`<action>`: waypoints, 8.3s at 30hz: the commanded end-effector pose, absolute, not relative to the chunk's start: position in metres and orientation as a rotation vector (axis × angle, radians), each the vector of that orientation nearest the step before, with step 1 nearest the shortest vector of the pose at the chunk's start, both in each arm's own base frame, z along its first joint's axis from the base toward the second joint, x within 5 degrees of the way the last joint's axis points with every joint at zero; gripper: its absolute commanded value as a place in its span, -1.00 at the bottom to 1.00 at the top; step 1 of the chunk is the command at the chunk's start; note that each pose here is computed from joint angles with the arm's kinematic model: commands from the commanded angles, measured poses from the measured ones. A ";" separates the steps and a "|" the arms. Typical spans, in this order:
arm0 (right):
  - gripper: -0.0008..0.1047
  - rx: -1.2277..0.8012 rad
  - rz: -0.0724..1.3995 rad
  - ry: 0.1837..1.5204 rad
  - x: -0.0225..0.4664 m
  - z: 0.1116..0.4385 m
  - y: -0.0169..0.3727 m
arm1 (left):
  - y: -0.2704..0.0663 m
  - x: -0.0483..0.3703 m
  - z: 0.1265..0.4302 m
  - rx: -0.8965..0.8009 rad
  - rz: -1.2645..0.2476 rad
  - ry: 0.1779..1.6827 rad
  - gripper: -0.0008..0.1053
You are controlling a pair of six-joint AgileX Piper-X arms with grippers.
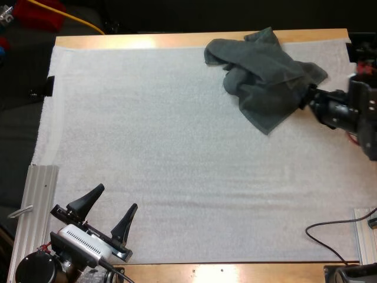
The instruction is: Pick towel from pile, fold and stack
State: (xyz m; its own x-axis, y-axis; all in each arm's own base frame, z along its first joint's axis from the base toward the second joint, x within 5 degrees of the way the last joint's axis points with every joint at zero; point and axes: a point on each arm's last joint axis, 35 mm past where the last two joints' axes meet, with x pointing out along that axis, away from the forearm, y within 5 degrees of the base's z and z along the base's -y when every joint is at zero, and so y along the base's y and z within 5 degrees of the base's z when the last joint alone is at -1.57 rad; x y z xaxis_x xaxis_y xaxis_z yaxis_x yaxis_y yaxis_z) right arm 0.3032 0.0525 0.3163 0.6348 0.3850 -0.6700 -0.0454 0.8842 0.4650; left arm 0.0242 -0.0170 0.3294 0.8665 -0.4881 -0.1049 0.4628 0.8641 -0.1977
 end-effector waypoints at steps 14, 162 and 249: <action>0.49 0.639 0.175 0.832 0.366 0.259 0.064 | -0.017 0.027 0.331 -0.176 -0.508 0.152 0.32; 0.45 -0.458 0.825 0.927 0.216 0.375 0.244 | -0.021 0.009 0.288 -0.314 -0.585 0.601 0.32; 0.29 0.584 0.454 1.302 0.214 0.149 0.253 | -0.022 0.014 0.288 -0.315 -0.644 0.627 0.32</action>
